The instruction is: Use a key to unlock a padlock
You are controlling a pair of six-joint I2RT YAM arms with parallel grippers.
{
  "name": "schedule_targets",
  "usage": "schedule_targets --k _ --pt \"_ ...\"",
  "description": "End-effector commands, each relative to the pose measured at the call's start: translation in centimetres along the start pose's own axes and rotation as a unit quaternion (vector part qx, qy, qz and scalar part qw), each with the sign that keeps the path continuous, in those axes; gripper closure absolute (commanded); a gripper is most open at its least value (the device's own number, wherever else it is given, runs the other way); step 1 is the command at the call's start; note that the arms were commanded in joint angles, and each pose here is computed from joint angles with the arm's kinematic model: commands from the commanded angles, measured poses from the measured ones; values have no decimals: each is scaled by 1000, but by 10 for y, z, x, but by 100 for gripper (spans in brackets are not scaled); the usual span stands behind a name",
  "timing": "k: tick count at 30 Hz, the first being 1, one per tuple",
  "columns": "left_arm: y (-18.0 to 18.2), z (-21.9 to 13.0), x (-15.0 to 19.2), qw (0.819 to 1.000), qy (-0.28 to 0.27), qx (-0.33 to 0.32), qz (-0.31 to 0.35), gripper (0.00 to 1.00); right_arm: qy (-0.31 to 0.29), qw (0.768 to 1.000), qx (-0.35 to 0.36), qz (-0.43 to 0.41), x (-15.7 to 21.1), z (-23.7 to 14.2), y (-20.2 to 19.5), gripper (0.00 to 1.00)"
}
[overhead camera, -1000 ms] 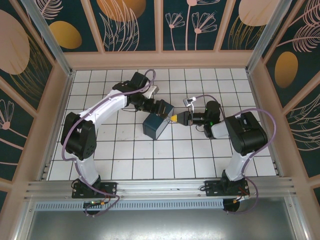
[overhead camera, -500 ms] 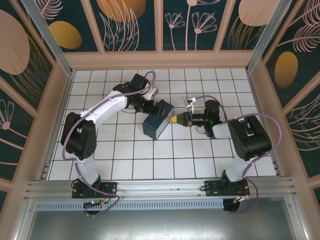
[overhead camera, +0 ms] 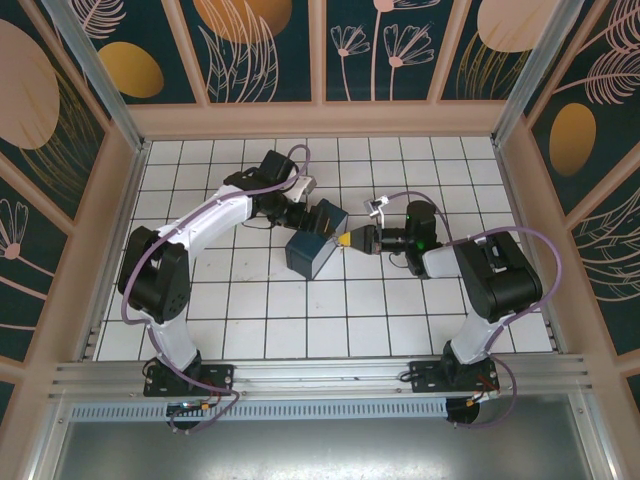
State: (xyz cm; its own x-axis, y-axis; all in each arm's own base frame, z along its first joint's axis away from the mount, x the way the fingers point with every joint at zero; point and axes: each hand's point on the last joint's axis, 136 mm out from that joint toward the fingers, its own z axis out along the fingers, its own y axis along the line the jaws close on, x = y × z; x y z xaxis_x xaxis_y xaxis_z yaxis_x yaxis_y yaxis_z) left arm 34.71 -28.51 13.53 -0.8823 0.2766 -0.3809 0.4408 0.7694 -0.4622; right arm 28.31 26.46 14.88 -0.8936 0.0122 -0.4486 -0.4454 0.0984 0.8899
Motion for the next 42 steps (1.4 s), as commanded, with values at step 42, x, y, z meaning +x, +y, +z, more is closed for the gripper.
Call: schedule_targets --k 42 --pt "-9 12 32 999 21 43 -11 18 -40 990 34 131 -2 13 -16 100"
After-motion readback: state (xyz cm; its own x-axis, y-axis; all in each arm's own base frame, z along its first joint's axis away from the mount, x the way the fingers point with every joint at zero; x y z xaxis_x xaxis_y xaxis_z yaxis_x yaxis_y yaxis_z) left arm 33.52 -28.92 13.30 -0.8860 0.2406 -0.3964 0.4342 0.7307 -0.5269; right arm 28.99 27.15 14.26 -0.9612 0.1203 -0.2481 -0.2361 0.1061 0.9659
